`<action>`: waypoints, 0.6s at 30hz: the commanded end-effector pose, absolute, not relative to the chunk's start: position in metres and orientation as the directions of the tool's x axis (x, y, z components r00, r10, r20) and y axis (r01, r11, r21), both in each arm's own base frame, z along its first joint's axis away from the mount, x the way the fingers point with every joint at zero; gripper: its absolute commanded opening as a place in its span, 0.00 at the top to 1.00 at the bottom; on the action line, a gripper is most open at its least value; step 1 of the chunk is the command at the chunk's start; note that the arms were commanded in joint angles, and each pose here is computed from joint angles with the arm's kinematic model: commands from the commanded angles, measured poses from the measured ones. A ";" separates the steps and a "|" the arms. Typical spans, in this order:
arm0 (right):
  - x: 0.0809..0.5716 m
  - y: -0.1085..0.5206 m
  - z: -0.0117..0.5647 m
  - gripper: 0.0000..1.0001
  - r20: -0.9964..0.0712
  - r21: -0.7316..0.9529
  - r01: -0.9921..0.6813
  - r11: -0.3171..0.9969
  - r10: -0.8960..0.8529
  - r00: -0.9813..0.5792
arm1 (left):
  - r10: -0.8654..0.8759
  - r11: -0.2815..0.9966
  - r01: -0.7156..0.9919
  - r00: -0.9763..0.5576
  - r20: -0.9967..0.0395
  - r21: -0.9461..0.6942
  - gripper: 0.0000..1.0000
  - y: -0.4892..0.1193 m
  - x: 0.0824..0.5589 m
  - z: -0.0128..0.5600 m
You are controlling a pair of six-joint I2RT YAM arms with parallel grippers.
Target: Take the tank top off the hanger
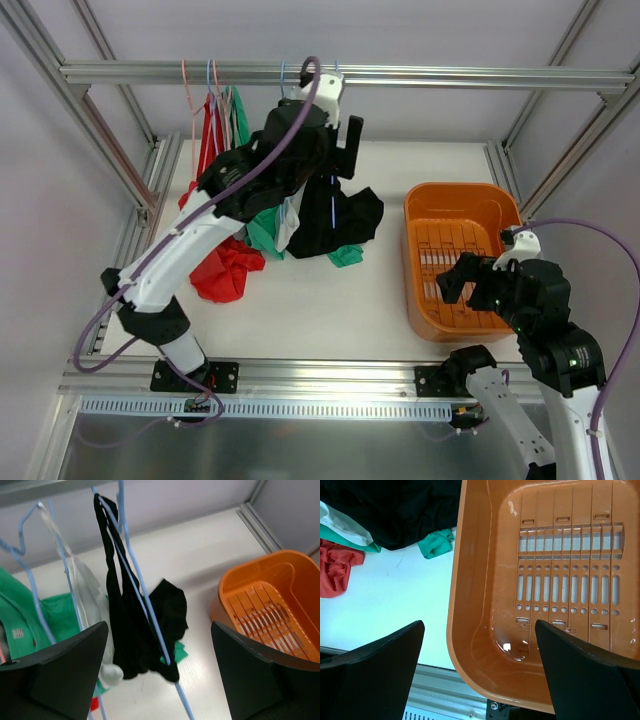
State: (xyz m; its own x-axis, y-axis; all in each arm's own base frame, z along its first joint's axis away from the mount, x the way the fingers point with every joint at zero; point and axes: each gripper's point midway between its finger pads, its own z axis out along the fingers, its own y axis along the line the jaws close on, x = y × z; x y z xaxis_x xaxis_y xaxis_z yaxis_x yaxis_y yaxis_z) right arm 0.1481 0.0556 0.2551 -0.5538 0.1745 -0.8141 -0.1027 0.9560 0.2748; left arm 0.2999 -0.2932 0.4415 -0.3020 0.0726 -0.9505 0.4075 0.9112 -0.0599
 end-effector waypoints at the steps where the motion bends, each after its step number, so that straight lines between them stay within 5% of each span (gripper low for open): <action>1: 0.146 0.059 0.266 0.00 -0.843 0.289 -0.142 0.947 0.181 -0.507 | 0.037 0.947 0.320 -0.188 -0.982 -0.025 0.15 -0.305 0.334 0.464; 6: 0.140 0.060 0.268 0.00 -0.851 0.292 -0.165 0.942 0.177 -0.495 | 0.062 0.971 0.237 -0.189 -0.980 0.015 0.37 -0.312 0.359 0.448; 7: 0.140 0.060 0.268 0.01 -0.851 0.292 -0.166 0.942 0.176 -0.495 | 0.054 0.973 0.229 -0.195 -0.979 0.008 0.50 -0.313 0.362 0.445; 13: 0.139 0.061 0.266 0.01 -0.851 0.290 -0.174 0.941 0.170 -0.497 | 0.056 0.987 0.162 -0.210 -0.976 0.022 0.58 -0.306 0.369 0.430; 18: 0.140 0.062 0.263 0.01 -0.846 0.290 -0.173 0.941 0.168 -0.507 | 0.058 0.989 0.144 -0.215 -0.975 0.028 0.80 -0.305 0.373 0.425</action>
